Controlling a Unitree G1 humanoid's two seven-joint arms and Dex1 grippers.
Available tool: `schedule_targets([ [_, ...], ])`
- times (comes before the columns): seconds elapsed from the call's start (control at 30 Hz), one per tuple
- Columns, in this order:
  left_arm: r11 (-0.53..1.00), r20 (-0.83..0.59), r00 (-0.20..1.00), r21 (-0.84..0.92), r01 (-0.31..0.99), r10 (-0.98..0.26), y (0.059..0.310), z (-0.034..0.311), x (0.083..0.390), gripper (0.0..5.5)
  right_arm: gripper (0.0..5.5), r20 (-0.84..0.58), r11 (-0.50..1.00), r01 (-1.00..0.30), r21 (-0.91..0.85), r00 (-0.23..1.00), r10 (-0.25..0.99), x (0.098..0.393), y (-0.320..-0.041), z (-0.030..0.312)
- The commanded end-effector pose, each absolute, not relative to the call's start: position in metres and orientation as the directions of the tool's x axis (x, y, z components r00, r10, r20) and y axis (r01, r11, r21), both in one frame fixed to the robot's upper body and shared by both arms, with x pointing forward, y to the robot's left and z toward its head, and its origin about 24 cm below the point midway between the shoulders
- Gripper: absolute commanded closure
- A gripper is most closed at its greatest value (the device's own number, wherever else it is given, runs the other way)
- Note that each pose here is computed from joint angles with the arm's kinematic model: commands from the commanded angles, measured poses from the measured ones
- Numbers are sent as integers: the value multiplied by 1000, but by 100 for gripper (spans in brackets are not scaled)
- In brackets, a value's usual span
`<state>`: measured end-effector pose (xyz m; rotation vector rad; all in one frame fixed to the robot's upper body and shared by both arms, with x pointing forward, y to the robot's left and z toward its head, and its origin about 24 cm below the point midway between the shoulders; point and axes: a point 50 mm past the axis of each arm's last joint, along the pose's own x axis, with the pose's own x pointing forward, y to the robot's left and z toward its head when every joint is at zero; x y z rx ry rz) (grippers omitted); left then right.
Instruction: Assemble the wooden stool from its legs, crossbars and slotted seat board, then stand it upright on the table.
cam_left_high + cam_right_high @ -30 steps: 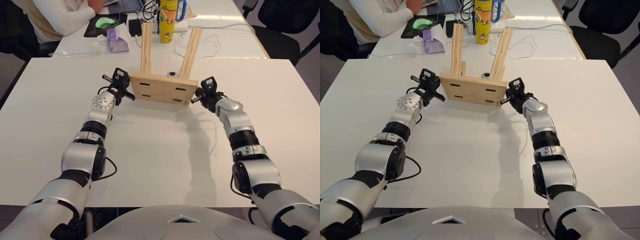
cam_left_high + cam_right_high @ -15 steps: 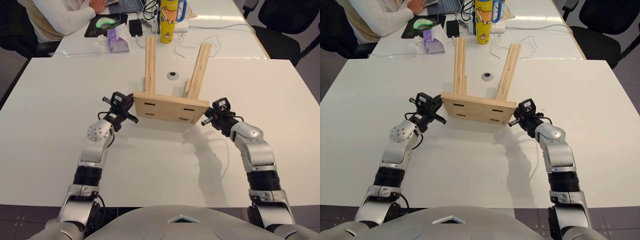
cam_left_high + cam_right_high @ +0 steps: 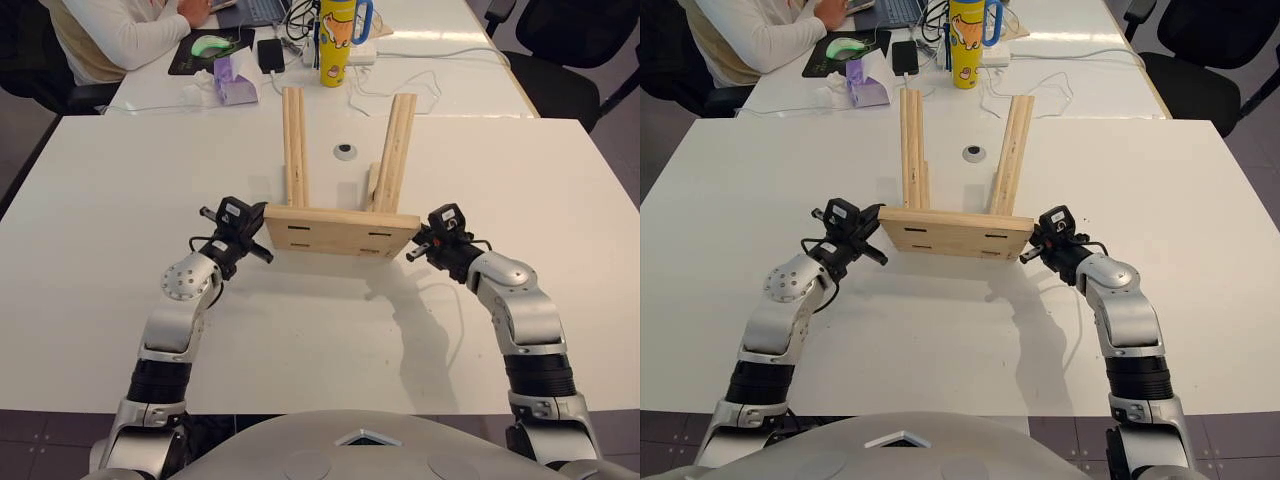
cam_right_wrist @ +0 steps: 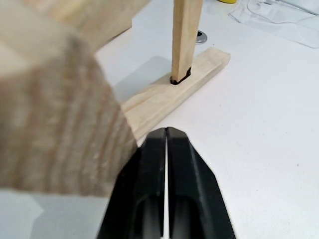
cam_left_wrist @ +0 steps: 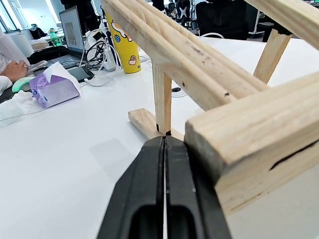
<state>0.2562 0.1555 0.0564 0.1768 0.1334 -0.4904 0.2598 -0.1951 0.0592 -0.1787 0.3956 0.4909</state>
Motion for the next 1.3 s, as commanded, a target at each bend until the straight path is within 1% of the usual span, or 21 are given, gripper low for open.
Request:
schedule_targets([
  [0.03,881,-246,882,158,446,-402,163,38,254,548,550,-447,884,-445,-145,826,343,268,-198,52],
  [0.1,885,-293,895,225,407,-337,172,28,257,548,550,-487,903,-397,-166,829,275,269,-207,40],
  [0.17,882,-331,891,250,399,-310,175,16,257,548,550,-510,912,-374,-167,825,245,269,-211,30],
  [0.3,869,-361,878,263,419,-314,167,1,259,548,550,-530,908,-386,-161,810,250,271,-204,17],
  [0.43,866,-367,866,239,439,-338,157,-8,265,548,550,-532,901,-409,-146,800,276,273,-193,10],
  [0.6,855,-361,848,204,477,-387,143,-11,266,548,550,-531,874,-473,-110,772,351,268,-177,8],
  [0.77,824,-361,811,167,542,-460,129,-12,258,548,550,-538,872,-480,-98,763,359,263,-174,6],
  [0.83,818,-356,807,164,551,-472,126,-11,256,548,550,-527,871,-483,-89,765,370,262,-171,8],
  [0.97,812,-290,815,166,559,-502,119,8,261,548,550,-421,856,-514,-66,792,443,264,-155,33],
  [1.1,806,-181,825,182,563,-535,107,41,267,548,550,-329,837,-545,-48,800,502,265,-139,65],
  [1.3,820,3,838,207,533,-545,97,103,277,548,550,-295,839,-539,-68,815,500,270,-137,86],
])
